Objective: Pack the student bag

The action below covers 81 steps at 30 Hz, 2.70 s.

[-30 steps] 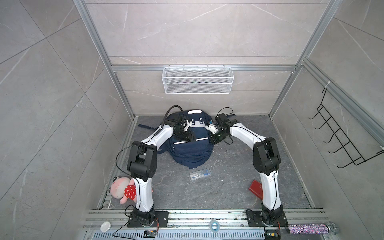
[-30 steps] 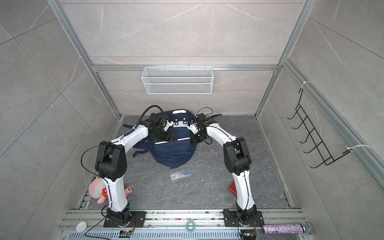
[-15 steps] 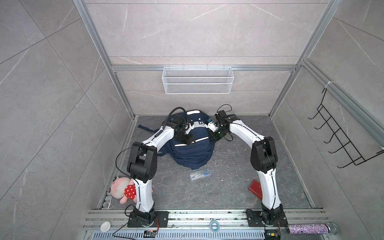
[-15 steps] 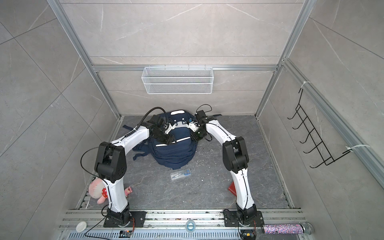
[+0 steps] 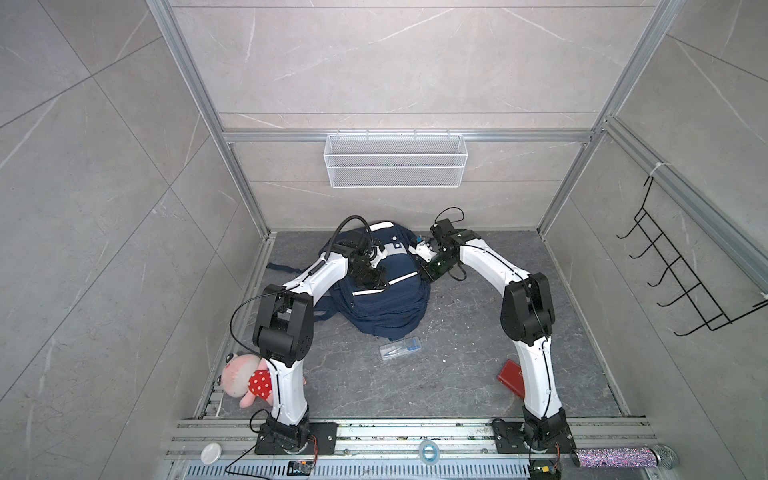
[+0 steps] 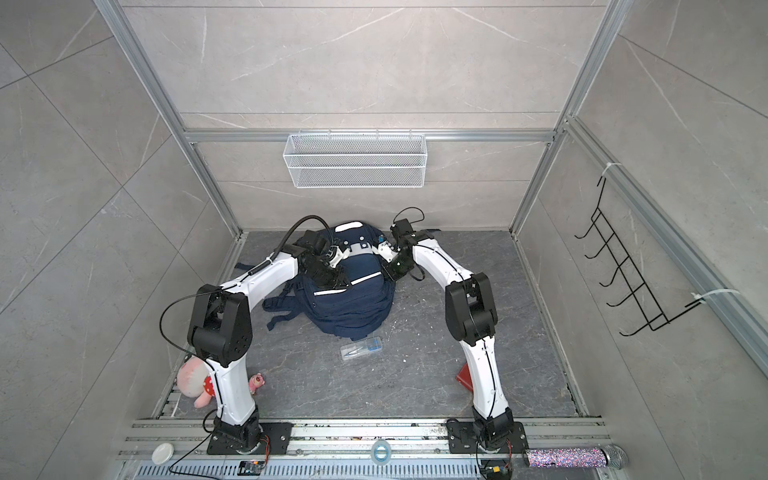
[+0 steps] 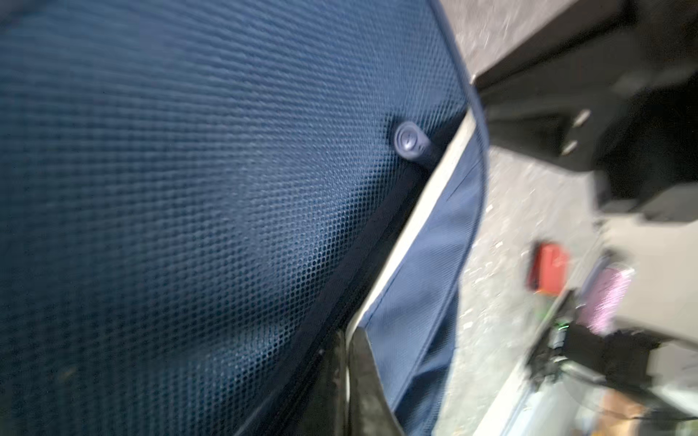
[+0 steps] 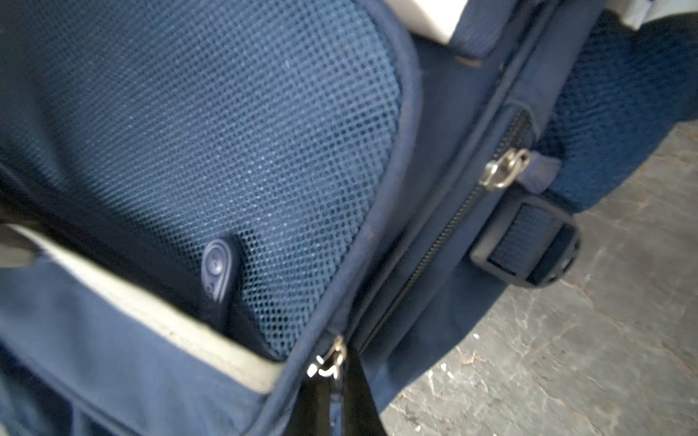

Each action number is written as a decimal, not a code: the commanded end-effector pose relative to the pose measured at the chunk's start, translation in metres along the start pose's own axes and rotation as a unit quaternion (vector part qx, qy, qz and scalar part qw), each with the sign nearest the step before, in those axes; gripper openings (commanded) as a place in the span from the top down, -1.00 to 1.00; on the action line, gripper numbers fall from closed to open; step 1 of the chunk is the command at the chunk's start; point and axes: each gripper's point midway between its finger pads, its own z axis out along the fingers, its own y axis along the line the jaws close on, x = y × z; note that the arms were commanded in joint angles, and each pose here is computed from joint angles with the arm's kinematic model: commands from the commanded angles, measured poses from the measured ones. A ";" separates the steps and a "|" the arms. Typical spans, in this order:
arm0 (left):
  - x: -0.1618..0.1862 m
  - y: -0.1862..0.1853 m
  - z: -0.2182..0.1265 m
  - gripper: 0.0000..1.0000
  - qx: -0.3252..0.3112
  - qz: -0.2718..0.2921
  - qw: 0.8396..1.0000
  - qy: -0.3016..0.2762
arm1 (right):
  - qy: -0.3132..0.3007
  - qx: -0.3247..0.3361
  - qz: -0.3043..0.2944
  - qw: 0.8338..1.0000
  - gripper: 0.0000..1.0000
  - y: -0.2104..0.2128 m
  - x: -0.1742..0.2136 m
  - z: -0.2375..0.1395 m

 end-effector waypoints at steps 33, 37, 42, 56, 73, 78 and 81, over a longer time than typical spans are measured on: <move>-0.092 -0.006 -0.084 1.00 0.071 -0.228 0.940 -0.244 | -0.060 -0.087 -0.022 0.994 1.00 0.179 -0.005 0.008; -0.087 -0.001 -0.089 1.00 0.074 -0.269 0.928 -0.249 | -0.047 -0.115 -0.056 0.991 1.00 0.205 -0.002 0.018; -0.085 0.004 -0.079 1.00 0.110 -0.316 0.909 -0.251 | -0.045 -0.167 -0.053 0.984 1.00 0.226 0.005 0.026; -0.046 -0.008 -0.063 1.00 0.107 -0.312 0.920 -0.213 | -0.109 -0.108 0.106 0.983 1.00 0.093 0.010 -0.011; -0.051 -0.028 -0.054 0.22 0.080 -0.193 0.967 -0.148 | -0.124 -0.036 0.077 0.989 1.00 -0.007 -0.035 -0.028; -0.042 0.020 -0.082 -0.18 0.002 -0.203 0.970 -0.136 | -0.116 -0.029 0.061 0.991 1.00 -0.011 -0.038 -0.024; -0.028 0.064 -0.090 -0.23 -0.025 -0.235 0.964 -0.120 | -0.105 -0.024 0.044 0.993 1.00 -0.011 -0.042 -0.024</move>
